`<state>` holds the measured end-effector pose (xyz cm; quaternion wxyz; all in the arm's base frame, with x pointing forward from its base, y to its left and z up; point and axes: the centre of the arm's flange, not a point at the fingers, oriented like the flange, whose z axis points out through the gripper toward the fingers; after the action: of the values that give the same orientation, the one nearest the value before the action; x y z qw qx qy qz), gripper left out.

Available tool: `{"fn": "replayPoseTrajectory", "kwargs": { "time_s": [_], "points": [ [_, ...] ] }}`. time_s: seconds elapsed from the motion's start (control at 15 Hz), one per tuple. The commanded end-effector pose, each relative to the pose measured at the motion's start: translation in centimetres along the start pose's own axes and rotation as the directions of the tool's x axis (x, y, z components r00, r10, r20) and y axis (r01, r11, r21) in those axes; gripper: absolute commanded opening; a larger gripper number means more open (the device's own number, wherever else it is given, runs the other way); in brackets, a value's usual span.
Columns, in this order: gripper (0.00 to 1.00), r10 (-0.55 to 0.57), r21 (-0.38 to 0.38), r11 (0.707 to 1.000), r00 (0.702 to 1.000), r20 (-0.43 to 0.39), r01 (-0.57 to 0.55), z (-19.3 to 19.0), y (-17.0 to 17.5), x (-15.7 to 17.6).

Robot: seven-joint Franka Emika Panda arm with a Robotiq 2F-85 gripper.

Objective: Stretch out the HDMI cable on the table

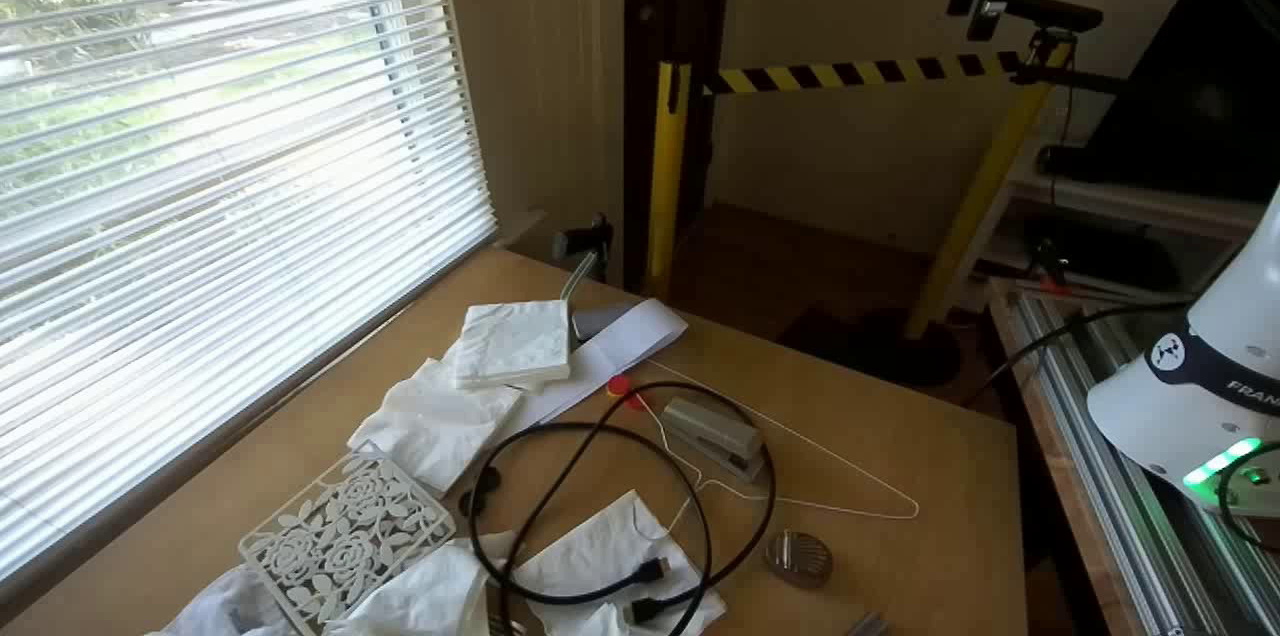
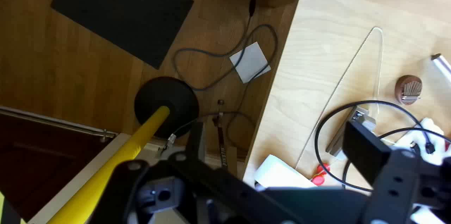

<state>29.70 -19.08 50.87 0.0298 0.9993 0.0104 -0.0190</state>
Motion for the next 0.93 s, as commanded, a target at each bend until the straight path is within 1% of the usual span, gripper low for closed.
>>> {"fn": "replayPoseTrajectory", "kwargs": {
  "time_s": [0.0, 0.27, 0.33, 0.4, 0.53, 0.67, 0.8, 0.87],
  "points": [
    [1.00, 0.000, 0.000, 1.000, 1.000, 0.000, 0.000, 0.0, 0.0, 0.0],
    [1.00, 0.000, 0.000, 1.000, 1.000, 0.000, 0.000, 0.0, 0.0, 0.0],
    [1.00, -0.026, 0.022, 0.999, 1.000, -0.008, 0.026, 0.0, -0.5, 0.9],
    [1.00, -0.073, 0.051, 0.996, 0.997, -0.033, 0.074, 0.4, -1.6, 2.0],
    [1.00, -0.156, 0.112, 0.981, 0.986, -0.060, 0.161, 1.8, -5.4, 4.6],
    [1.00, -0.227, 0.186, 0.953, 0.970, -0.092, 0.240, 3.3, -9.7, 7.2],
    [1.00, -0.297, 0.216, 0.925, 0.949, -0.100, 0.313, 5.1, -13.7, 9.4],
    [1.00, -0.329, 0.214, 0.914, 0.939, -0.099, 0.343, 6.1, -15.4, 10.6]
  ]
}}
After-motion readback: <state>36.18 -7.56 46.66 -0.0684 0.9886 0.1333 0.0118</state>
